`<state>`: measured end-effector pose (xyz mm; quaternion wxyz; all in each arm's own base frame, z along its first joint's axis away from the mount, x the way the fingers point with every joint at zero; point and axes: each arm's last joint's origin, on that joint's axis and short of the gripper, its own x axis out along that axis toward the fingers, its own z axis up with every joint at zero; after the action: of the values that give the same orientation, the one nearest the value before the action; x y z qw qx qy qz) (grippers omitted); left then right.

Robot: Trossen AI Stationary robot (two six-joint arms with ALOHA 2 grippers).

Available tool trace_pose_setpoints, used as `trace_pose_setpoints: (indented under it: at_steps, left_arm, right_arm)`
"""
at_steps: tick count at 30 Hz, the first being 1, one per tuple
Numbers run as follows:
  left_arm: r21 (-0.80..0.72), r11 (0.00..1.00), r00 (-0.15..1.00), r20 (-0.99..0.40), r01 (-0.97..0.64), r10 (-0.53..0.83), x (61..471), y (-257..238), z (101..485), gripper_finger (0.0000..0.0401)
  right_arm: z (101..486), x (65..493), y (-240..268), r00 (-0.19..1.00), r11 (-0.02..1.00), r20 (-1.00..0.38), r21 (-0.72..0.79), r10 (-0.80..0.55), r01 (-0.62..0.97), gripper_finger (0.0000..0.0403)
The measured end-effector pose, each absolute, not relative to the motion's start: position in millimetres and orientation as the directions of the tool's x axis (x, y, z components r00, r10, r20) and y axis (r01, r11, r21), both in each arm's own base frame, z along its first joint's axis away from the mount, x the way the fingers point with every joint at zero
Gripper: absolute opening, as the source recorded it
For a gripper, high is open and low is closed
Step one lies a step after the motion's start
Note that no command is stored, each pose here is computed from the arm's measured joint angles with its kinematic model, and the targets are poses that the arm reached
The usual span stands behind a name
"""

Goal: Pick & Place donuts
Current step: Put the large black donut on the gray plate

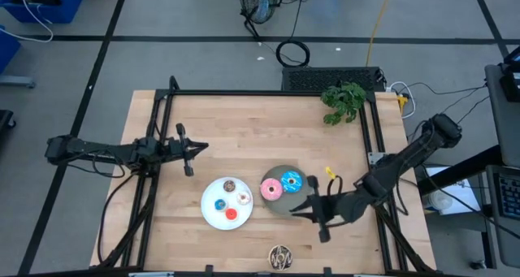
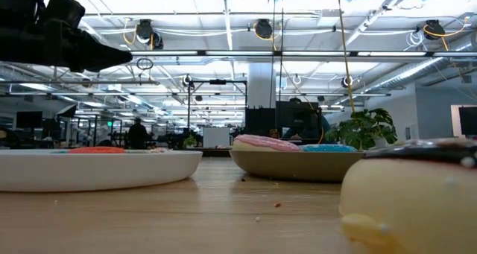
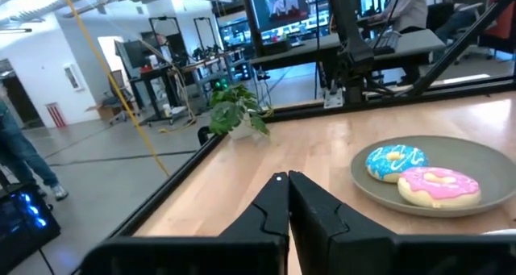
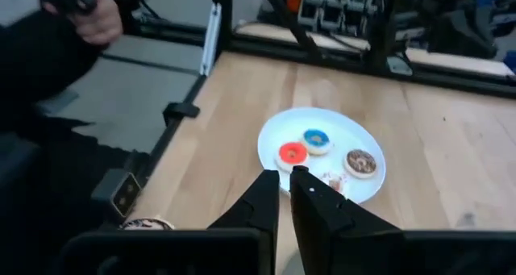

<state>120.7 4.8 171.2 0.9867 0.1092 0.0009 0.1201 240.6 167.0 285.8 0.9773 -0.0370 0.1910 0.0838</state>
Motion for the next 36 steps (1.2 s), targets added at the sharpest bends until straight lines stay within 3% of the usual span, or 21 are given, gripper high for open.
trace_pose_setpoints:
  at_steps: [7, 12, 20, 32, 36]
  left_arm:
    - [0.177, 0.955, 0.972, 0.023, -0.236, 0.236, 121, 5, 171, 0.0005]
    - [0.192, 0.953, 0.971, 0.024, -0.236, 0.236, 121, 5, 171, 0.0029]
    - [0.192, 0.953, 0.971, 0.023, -0.236, 0.236, 121, 5, 171, 0.0048]
    - [0.191, 0.953, 0.972, 0.013, -0.235, 0.237, 121, 5, 170, 0.0025]
    - [0.180, 0.955, 0.972, 0.010, -0.234, 0.236, 121, 5, 170, 0.0019]
  right_arm:
    - [286, 261, 183, 0.829, 0.987, -0.552, -0.064, 0.088, -0.147, 0.0024]
    - [282, 277, 196, 0.733, 0.991, -0.680, -0.080, 0.025, -0.108, 0.0022]
    - [269, 315, 220, 0.572, 0.987, -0.814, 0.006, 0.100, -0.163, 0.0016]
    - [241, 350, 253, 0.379, 0.942, -0.904, 0.068, 0.197, -0.328, 0.0016]
    - [230, 353, 257, 0.334, 0.931, -0.914, 0.108, 0.232, -0.350, 0.0034]
